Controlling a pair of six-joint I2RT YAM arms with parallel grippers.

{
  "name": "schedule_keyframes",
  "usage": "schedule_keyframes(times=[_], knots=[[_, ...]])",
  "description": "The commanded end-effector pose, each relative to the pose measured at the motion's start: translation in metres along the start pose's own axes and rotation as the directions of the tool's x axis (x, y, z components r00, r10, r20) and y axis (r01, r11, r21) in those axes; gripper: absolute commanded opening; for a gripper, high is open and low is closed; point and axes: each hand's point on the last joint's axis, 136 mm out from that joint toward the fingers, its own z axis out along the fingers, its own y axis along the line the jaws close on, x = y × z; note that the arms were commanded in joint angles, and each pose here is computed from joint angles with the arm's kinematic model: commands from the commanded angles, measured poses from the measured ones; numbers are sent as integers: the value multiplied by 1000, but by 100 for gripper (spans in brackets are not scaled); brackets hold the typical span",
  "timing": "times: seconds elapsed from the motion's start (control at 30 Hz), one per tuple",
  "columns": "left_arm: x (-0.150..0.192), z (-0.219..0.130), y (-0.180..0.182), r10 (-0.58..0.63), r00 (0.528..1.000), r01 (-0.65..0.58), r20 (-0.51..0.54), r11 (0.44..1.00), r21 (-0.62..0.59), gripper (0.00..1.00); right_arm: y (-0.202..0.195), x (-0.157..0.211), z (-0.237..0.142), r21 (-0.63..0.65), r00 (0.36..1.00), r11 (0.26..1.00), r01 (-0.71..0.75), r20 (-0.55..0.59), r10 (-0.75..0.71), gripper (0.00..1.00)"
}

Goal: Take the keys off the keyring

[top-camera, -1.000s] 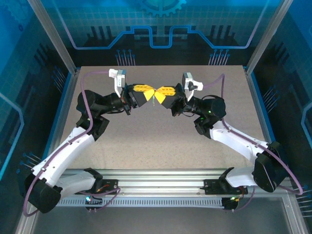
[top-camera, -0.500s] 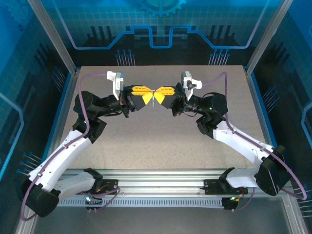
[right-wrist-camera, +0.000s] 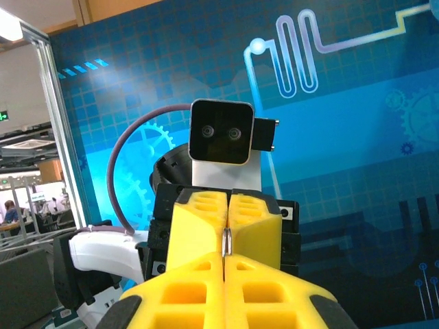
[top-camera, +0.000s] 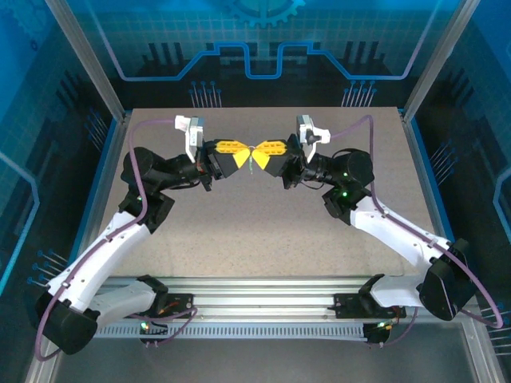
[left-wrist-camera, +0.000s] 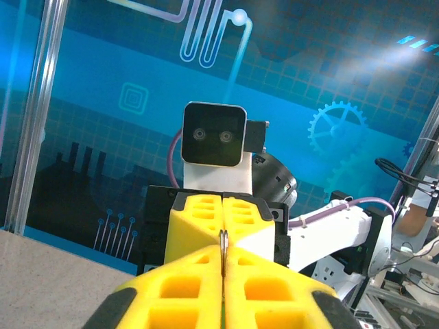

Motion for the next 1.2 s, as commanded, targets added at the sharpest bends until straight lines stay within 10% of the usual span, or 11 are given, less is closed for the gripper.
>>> schedule_keyframes(times=[0.0,0.47,0.73,1.0,1.17], knots=[[1,3,-10,14,999,-12,-37,998,55,10,3,-9,2,2,1000,1000,30,-8,-30,7],[12,-1,-6,41,997,-39,-59,999,29,0,0,-11,0,35,999,998,44,-28,-43,9],[24,-14,23,209,977,-211,-30,970,-118,0,-22,11,-28,270,976,952,142,-196,-90,54],[43,-13,52,350,934,-357,-76,921,-156,0,-63,49,-87,532,925,799,282,-372,-78,62],[42,-8,56,424,905,-424,-29,904,-53,0,-72,45,-102,563,951,792,235,-301,-68,91]])
